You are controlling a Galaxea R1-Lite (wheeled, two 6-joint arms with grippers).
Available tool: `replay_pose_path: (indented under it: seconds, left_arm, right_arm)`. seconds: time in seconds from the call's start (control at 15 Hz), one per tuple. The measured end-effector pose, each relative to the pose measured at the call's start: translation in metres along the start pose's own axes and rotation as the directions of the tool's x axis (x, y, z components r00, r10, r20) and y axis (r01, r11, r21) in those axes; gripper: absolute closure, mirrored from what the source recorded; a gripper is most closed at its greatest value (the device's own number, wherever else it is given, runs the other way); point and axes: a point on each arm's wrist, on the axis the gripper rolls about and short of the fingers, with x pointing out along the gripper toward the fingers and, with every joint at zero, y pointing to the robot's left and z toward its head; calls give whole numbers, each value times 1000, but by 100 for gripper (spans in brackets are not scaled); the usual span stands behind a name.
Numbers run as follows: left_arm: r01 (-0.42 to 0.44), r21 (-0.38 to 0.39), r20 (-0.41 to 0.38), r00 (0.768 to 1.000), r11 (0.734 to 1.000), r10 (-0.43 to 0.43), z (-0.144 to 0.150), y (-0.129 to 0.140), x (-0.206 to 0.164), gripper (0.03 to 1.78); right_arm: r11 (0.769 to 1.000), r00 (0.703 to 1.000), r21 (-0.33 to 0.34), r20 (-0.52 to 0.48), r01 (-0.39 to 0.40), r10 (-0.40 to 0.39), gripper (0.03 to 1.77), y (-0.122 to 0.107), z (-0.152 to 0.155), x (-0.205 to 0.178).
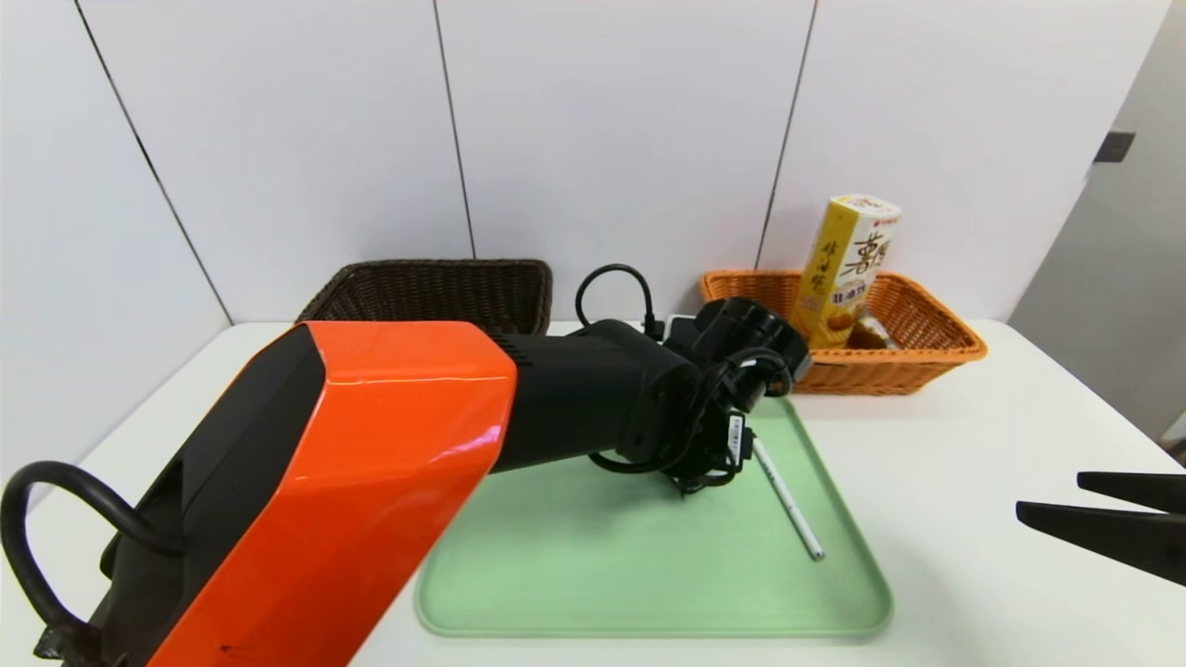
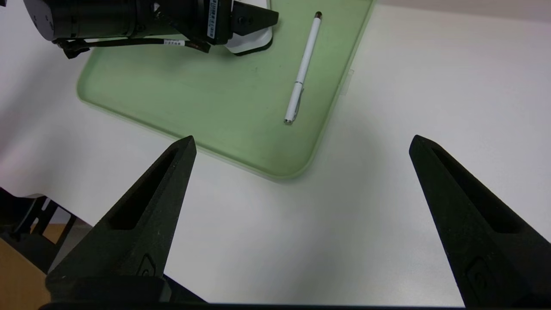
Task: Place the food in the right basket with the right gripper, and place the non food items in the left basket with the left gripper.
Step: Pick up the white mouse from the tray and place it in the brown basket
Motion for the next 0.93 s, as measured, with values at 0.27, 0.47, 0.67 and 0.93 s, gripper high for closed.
replay_pose_path:
  seconds: [0.27, 0.47, 0.67, 0.93]
  left_arm:
    - [-10, 11, -4, 1000, 1000, 10, -1, 1, 1, 12]
    - [-13, 15, -2, 1000, 1000, 13, 1, 3, -2, 12]
    - [-23, 19, -9, 1000, 1000, 24, 3, 7, -1, 12]
    - [-36, 16, -16, 999, 999, 36, 4, 11, 3, 12]
  right_arm:
    - [1000, 1000, 1, 0, 0, 0, 9, 0, 0, 0]
    - [1000, 1000, 0, 2, 1, -1, 9, 0, 0, 0]
    - [1000, 1000, 0, 3, 1, -1, 9, 0, 0, -1]
    - [1000, 1000, 0, 4, 1, -1, 9, 0, 0, -1]
